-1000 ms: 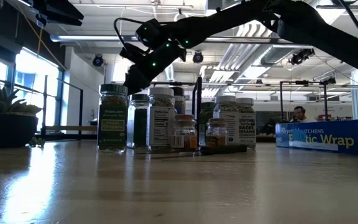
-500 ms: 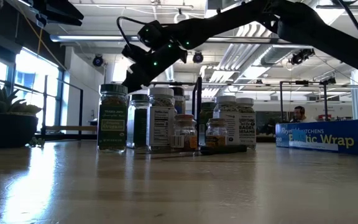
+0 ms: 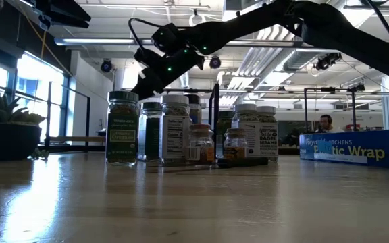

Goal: Shelf spices
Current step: Put the green lid seasoning bottle on the shelf

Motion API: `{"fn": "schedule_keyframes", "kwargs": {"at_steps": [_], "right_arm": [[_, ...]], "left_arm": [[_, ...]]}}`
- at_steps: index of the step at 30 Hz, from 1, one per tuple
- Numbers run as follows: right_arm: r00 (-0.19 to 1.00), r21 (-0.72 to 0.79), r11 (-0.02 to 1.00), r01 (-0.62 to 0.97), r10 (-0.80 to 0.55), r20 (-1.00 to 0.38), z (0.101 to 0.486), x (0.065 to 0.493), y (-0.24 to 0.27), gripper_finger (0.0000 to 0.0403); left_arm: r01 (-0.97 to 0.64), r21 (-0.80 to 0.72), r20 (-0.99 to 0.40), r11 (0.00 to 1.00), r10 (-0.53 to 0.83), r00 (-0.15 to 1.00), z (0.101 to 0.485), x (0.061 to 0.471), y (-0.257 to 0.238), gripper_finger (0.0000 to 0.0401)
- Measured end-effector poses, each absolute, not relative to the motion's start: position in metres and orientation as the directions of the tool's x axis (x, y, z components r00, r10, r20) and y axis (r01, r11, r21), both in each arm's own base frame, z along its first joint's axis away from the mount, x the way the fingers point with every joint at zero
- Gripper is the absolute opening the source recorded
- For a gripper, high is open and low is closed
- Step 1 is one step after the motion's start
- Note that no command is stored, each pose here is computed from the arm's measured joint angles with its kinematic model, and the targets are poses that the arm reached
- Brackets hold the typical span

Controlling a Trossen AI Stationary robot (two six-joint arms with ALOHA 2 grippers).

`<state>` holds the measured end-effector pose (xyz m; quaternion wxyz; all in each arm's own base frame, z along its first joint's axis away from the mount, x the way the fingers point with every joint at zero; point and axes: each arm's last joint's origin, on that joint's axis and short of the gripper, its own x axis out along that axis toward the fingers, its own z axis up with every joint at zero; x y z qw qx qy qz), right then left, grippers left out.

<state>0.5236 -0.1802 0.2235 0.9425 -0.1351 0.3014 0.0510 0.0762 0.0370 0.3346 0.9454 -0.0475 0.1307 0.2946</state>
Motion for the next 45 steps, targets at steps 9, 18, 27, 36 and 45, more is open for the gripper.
{"fn": "schedule_keyframes", "kwargs": {"at_steps": [9,18,27,36,45], "right_arm": [[0.818,-0.243,0.963,-0.117,-0.046,-0.574,0.225,0.525,-0.182,0.0293],[0.82,-0.245,0.961,-0.13,-0.035,-0.572,0.227,0.527,-0.173,0.0293],[0.872,-0.32,0.943,-0.087,-0.084,-0.483,0.277,0.52,-0.155,0.0293],[0.854,-0.28,0.939,-0.199,0.026,-0.52,0.342,0.493,-0.081,0.0293],[0.684,-0.241,0.901,-0.361,0.08,-0.725,0.308,0.493,0.029,0.0293]], "left_arm": [[-0.57,-0.012,-0.276,0.822,0.545,0.792,0.335,0.076,0.037,0.014],[-0.569,-0.012,-0.278,0.822,0.544,0.792,0.334,0.076,0.037,0.014],[-0.569,-0.012,-0.278,0.822,0.544,0.792,0.334,0.076,0.037,0.014],[-0.467,0.02,-0.281,0.884,0.454,0.846,0.334,0.078,0.034,0.014],[-0.393,0.004,-0.28,0.92,0.378,0.882,0.335,0.079,0.032,0.014]]}}
